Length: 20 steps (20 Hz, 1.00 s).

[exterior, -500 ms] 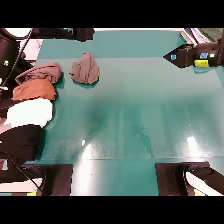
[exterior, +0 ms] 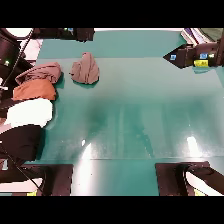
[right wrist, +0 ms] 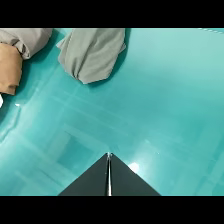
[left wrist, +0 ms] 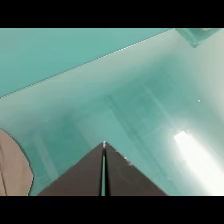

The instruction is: Fold the shirts.

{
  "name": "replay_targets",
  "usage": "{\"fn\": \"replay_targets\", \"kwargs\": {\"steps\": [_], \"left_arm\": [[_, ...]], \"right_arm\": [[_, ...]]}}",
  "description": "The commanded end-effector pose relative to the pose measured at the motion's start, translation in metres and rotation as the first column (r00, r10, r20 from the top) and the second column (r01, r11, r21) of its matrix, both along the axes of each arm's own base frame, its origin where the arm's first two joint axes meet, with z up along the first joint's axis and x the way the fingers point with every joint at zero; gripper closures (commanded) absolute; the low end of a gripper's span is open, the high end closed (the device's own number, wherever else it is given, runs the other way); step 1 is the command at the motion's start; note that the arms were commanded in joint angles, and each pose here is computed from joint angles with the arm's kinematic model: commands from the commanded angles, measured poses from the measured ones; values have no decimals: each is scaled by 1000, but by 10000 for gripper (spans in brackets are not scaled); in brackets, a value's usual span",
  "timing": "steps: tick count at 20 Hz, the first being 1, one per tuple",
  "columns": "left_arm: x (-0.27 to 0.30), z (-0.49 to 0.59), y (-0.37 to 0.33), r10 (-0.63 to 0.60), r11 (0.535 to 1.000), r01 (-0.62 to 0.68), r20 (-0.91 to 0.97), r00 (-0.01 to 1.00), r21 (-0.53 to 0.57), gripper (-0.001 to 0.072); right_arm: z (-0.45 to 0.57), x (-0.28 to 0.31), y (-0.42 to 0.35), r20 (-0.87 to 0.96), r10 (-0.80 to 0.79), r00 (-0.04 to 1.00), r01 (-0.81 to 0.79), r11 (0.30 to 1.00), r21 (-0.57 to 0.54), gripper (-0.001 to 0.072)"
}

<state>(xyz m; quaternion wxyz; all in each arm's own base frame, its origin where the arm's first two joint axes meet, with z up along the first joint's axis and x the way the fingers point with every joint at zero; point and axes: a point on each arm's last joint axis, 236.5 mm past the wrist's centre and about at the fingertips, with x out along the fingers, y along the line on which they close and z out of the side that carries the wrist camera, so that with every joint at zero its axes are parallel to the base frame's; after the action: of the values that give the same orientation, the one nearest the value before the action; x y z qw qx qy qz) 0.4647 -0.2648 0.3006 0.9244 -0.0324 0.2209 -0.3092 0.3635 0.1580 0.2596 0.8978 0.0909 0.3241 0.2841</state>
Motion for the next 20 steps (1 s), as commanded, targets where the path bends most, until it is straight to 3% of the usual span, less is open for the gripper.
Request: {"fn": "replay_targets", "kwargs": {"steps": [1, 2, 3, 4, 5, 7, 12, 19, 20], "left_arm": [[3, 3, 1, 6, 1000, -6, 17, 1000, -3, 680], [12, 6, 5, 32, 999, -33, 53, 998, 4, 667], [24, 1, 15, 72, 996, -76, 79, 994, 44, 364], [38, -13, 30, 138, 988, -142, 57, 989, 69, 115], [52, -35, 47, 212, 973, -212, 3, 977, 94, 86], [75, -94, 72, 295, 948, -274, -122, 948, 164, 86], [118, -237, 101, 372, 914, -284, -317, 873, 290, 85], [135, -315, 105, 391, 904, -273, -373, 842, 330, 89], [137, -310, 104, 389, 905, -278, -363, 847, 323, 246]], "right_arm": [[0, 0, 0, -1, 0, 1000, 0, 1000, 1, 695], [0, 0, 0, -1, 0, 1000, 0, 1000, 1, 695], [0, 0, 0, -1, 0, 1000, 0, 1000, 1, 695], [0, 0, 0, -1, 0, 1000, 0, 1000, 1, 695], [0, 0, 0, -1, 1, 1000, -1, 1000, 1, 695], [0, 0, 0, -1, 0, 1000, 0, 1000, 2, 695], [1, -1, 2, -2, 4, 1000, -4, 1000, 8, 694], [1, -1, 2, -2, 4, 1000, -4, 1000, 8, 695], [1, -1, 2, -2, 4, 1000, -4, 1000, 8, 695]]}}
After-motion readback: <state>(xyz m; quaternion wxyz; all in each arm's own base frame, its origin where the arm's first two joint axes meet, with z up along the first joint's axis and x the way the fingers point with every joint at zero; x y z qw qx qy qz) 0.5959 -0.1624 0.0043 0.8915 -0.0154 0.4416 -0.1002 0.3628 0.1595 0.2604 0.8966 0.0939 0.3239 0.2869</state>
